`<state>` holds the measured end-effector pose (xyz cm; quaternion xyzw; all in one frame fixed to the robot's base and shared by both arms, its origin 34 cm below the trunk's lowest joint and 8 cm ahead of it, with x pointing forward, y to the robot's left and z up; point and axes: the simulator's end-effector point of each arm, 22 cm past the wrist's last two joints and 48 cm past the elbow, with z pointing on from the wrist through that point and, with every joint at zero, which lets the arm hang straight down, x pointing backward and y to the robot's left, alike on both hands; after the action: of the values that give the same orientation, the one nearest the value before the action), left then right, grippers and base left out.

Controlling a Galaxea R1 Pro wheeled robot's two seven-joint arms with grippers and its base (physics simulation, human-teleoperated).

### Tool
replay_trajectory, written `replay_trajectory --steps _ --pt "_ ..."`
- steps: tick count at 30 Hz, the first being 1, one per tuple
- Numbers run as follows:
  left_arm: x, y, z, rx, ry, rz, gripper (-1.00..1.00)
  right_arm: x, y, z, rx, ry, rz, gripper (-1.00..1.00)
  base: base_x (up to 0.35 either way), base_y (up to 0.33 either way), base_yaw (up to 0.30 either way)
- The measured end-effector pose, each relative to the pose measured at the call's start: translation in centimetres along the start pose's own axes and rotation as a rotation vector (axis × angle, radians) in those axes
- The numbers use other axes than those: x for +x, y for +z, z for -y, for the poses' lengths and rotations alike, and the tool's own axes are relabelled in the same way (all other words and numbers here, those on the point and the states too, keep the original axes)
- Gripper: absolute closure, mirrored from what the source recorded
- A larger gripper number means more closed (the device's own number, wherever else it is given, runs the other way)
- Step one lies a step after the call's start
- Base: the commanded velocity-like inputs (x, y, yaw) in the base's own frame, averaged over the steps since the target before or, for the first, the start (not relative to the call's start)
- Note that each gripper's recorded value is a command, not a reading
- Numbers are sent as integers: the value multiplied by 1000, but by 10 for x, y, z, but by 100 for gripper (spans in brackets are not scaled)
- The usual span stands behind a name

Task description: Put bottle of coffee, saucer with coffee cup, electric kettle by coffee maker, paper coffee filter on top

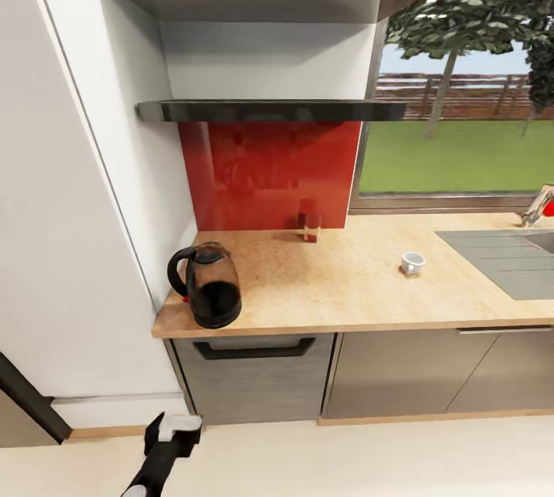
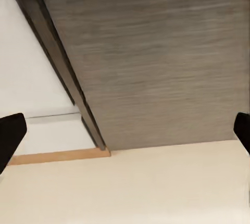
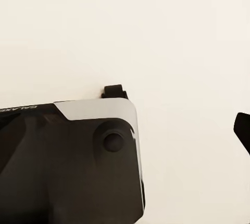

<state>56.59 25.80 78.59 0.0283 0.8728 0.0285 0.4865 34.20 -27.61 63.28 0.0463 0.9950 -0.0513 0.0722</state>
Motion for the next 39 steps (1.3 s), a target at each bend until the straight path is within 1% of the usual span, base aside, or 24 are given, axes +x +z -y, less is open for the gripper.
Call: replay_trajectory --steps 1,6,7,9,10,12,13,15,17,20,22,26,34,39 --pt "-20 2 1 4 -6 43 -100 0 0 0 0 0 0 -100 0 0 -6" --pt "-82 4 7 20 -25 173 -100 0 0 0 0 0 0 -100 0 0 -2" --pt "-88 3 8 22 -27 185 -100 0 0 0 0 0 0 -100 0 0 0" --pt "-109 3 6 32 -25 228 -100 0 0 0 0 0 -1 -100 0 0 0" --pt "-114 3 4 34 -24 237 -100 0 0 0 0 0 -1 -100 0 0 0" --pt "-131 3 -12 33 -34 269 -100 0 0 0 0 0 -1 -100 0 0 0" --pt "-135 3 -17 31 -42 274 -100 0 0 0 0 0 -1 -100 0 0 0" --pt "-145 3 -35 27 -86 280 -100 0 0 0 0 0 -1 -100 0 0 0" --pt "-150 4 -46 27 -118 270 -100 0 0 0 0 -1 -1 -100 0 0 0" --pt "-163 6 -61 19 -156 263 -100 0 0 0 0 -2 -1 -100 0 0 0" --pt "-174 7 -68 12 -169 273 -100 1 0 0 1 -2 -1 -100 0 0 0" --pt "-197 6 -75 5 -179 304 -100 1 0 -1 -1 -2 -1 -100 0 0 0" --pt "-228 9 -75 13 -184 313 -100 1 0 -1 -1 -2 -1 -100 0 0 0" --pt "-257 10 -75 16 -178 342 -100 1 0 -1 -1 -2 -1 -100 0 0 0"
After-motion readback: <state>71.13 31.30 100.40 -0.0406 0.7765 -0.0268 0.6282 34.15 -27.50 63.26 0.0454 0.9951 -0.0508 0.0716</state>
